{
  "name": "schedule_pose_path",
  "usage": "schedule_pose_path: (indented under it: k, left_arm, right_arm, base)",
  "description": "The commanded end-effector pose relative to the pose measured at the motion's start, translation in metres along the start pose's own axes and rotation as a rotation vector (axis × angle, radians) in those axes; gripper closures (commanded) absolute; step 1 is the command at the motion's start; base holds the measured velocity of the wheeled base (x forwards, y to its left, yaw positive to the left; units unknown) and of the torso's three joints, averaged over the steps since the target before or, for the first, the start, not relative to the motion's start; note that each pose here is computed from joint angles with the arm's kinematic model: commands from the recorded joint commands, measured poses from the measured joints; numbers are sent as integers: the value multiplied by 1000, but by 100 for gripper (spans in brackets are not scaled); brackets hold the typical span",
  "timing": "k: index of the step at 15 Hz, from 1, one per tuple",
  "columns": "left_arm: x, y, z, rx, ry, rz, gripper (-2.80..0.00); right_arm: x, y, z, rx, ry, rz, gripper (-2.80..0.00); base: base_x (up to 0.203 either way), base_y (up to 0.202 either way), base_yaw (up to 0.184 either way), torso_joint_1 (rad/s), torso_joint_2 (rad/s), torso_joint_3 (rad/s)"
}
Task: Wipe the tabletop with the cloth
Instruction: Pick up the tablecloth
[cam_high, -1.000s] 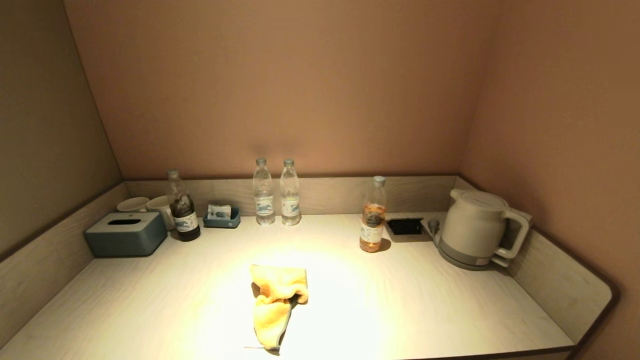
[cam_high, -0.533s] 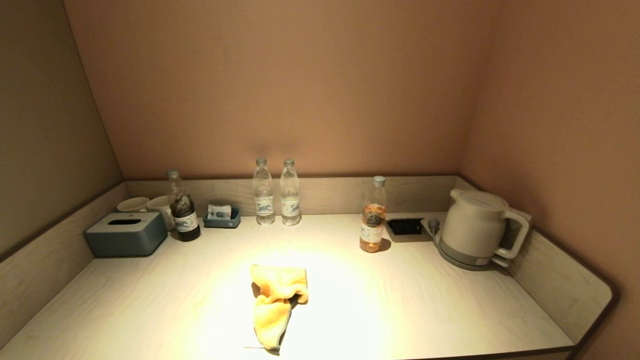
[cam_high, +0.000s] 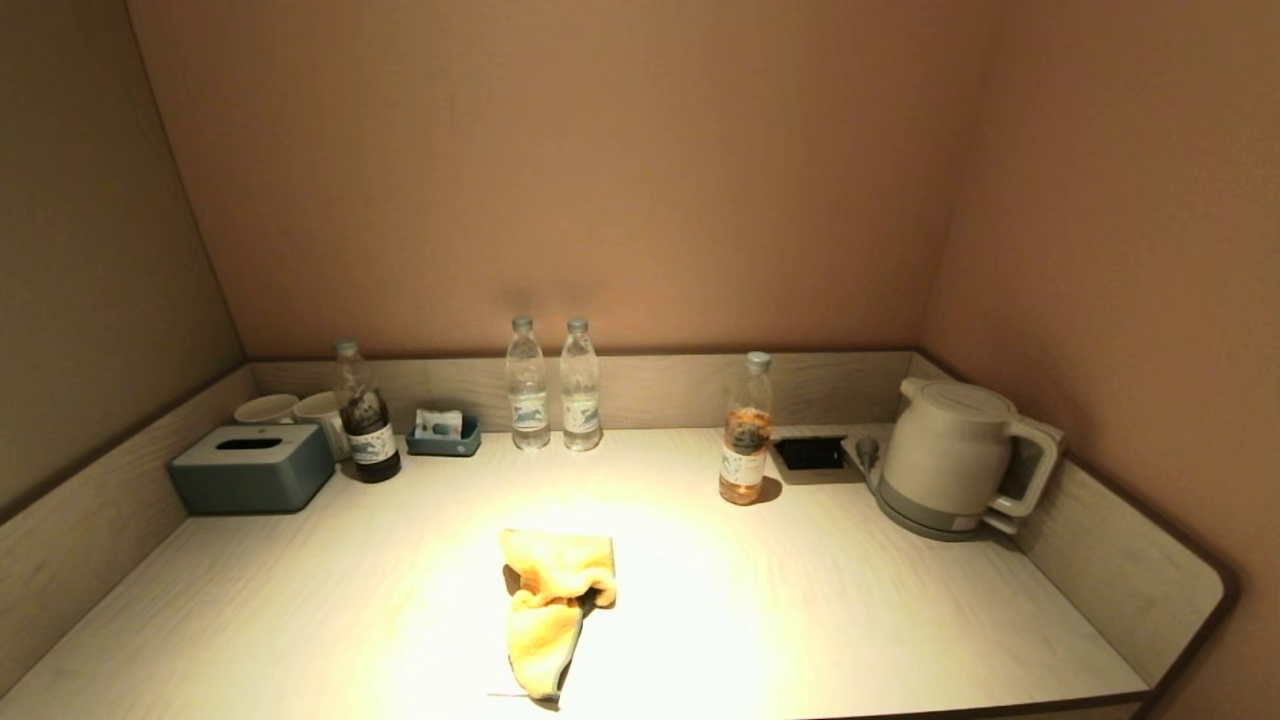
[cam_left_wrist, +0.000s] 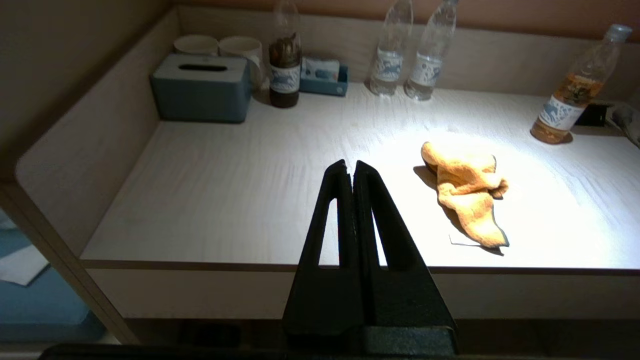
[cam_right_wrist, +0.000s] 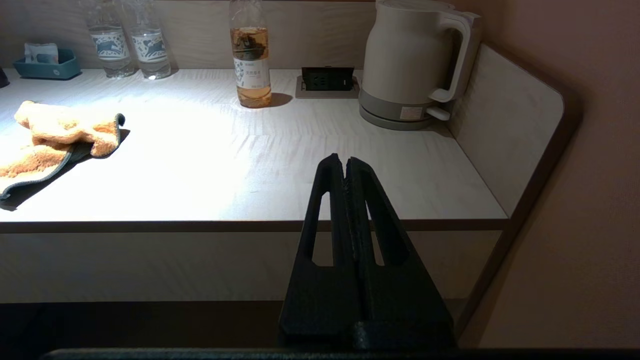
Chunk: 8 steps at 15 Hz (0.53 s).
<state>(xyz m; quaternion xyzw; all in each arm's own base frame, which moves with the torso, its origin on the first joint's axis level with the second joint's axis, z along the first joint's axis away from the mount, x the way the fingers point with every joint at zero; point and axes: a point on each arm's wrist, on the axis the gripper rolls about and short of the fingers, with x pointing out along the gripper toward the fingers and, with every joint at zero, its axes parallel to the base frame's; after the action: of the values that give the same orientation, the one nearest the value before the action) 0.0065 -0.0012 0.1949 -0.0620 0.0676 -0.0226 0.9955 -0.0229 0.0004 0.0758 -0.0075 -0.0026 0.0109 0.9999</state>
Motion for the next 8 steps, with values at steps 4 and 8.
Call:
schedule_pose_path:
  k: [4,8]
  left_arm:
    - [165,-6,36,-122,533,-37,0]
    - [254,-38,12,-128,787,-125,0]
  right_arm:
    - [0,0,0,0,0,1,0]
    - [0,0,0,0,0,1,0]
  base:
    - [0,0,0,0,0,0]
    - [0,0,0,0,0,0]
